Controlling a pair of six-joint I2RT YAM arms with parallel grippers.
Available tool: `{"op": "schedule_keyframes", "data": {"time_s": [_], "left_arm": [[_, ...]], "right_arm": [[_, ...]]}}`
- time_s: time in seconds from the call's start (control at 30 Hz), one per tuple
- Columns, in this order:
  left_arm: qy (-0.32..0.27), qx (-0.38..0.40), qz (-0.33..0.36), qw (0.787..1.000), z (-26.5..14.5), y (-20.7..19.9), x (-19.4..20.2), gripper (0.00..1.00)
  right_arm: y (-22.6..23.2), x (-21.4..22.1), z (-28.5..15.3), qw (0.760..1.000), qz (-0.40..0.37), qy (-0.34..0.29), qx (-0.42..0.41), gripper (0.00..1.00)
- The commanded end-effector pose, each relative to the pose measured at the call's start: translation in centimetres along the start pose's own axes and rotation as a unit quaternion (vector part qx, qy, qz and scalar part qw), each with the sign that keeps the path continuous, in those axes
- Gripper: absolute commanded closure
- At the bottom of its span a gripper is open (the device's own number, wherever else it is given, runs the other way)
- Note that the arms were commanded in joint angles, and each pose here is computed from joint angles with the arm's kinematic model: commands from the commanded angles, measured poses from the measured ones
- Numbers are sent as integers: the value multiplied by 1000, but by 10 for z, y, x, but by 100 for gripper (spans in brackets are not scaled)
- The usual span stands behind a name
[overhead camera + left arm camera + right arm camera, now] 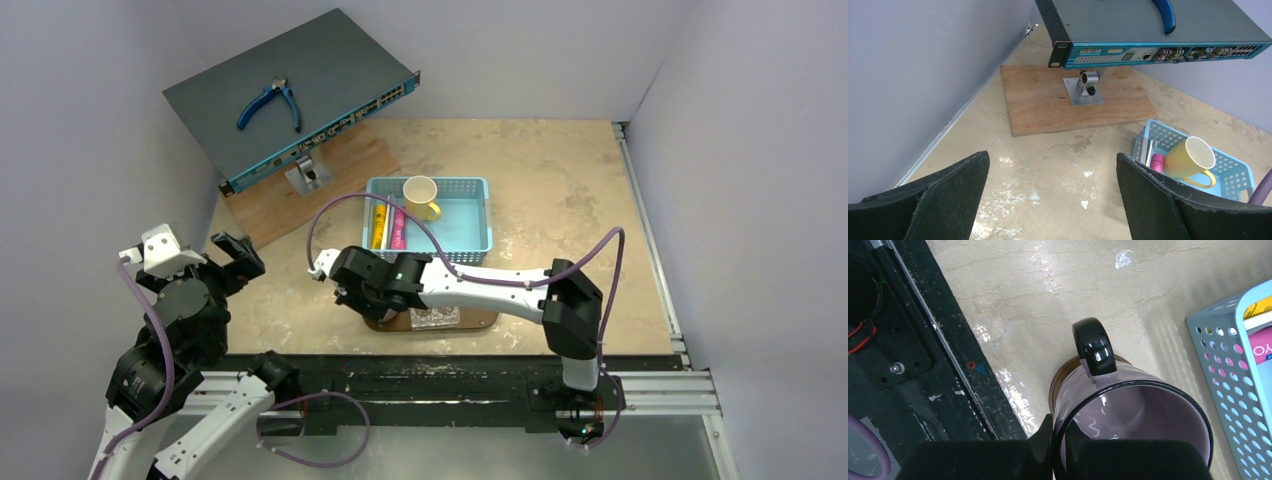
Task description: Prepare toiletry sets of a toothbrush and toothpaste on the tray
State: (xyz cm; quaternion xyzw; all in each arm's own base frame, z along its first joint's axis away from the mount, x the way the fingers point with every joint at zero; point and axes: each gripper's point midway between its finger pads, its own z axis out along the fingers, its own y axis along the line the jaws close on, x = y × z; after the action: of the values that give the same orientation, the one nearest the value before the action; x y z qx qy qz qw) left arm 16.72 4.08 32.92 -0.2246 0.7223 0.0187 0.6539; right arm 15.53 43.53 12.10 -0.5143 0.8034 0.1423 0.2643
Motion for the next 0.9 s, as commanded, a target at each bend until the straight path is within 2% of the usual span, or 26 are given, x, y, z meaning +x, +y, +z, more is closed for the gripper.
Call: {"op": "schedule_keyframes", "data": {"time_s": [0.0,0.87], "left_arm": [[-4,-5,-7,1000,1,1,-1,3],[-2,-2,-5,1000,1,0,0,3]], "right_arm": [[5,-22,-3,999,1,-44,-7,100],[6,-4,9,1000,10,-25,-6,100]]}}
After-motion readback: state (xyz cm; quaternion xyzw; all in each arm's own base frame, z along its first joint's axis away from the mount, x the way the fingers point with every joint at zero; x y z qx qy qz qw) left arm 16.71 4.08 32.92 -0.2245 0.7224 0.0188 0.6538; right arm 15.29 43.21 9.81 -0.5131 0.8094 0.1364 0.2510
